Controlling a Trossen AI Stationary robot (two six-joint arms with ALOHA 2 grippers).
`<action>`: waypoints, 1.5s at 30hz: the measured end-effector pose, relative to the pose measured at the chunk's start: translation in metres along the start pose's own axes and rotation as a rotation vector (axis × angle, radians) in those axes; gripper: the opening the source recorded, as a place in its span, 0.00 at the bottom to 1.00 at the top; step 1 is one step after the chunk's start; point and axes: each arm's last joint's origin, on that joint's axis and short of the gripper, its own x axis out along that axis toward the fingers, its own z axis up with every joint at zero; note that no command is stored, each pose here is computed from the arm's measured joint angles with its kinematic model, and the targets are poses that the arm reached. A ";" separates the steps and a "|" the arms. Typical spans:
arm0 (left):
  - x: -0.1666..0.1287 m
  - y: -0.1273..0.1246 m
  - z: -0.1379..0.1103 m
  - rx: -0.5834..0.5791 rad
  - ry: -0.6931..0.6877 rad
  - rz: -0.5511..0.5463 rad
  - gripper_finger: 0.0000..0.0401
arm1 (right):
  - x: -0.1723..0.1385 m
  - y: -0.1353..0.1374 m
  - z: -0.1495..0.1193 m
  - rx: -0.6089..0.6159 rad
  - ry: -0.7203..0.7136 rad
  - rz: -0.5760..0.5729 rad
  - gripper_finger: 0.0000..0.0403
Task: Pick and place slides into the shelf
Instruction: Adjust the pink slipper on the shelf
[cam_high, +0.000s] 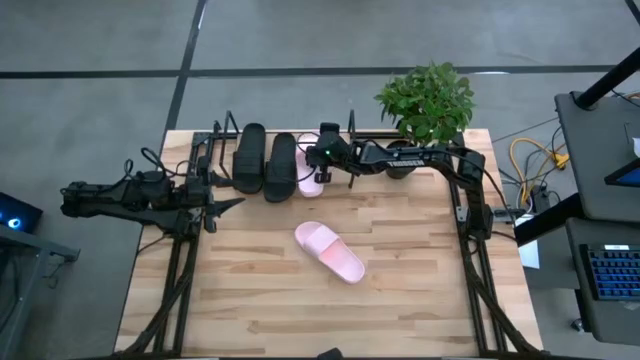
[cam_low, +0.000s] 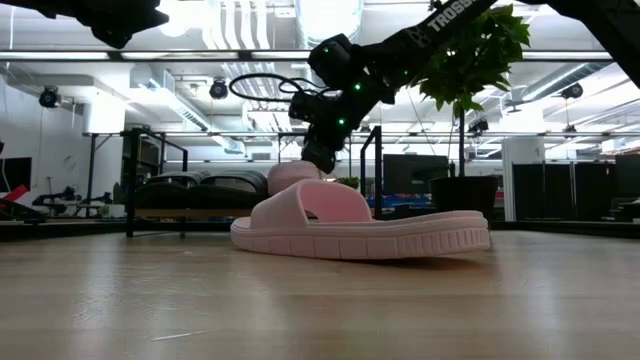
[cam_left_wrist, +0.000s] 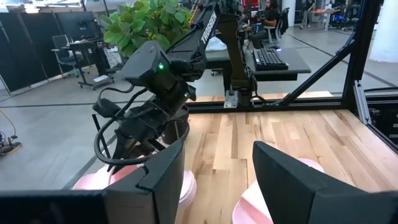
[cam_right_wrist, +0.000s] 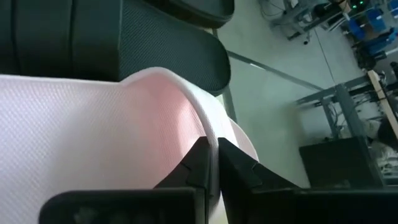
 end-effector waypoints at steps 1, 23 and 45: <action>0.000 0.000 0.000 0.000 0.001 0.000 0.44 | 0.000 0.000 0.001 0.009 -0.006 -0.003 0.03; 0.000 0.000 0.000 0.000 0.001 0.000 0.44 | 0.000 -0.001 0.003 0.071 -0.026 -0.012 0.03; 0.000 0.000 0.000 0.000 0.001 0.000 0.44 | 0.000 0.003 0.002 0.143 -0.044 0.073 0.40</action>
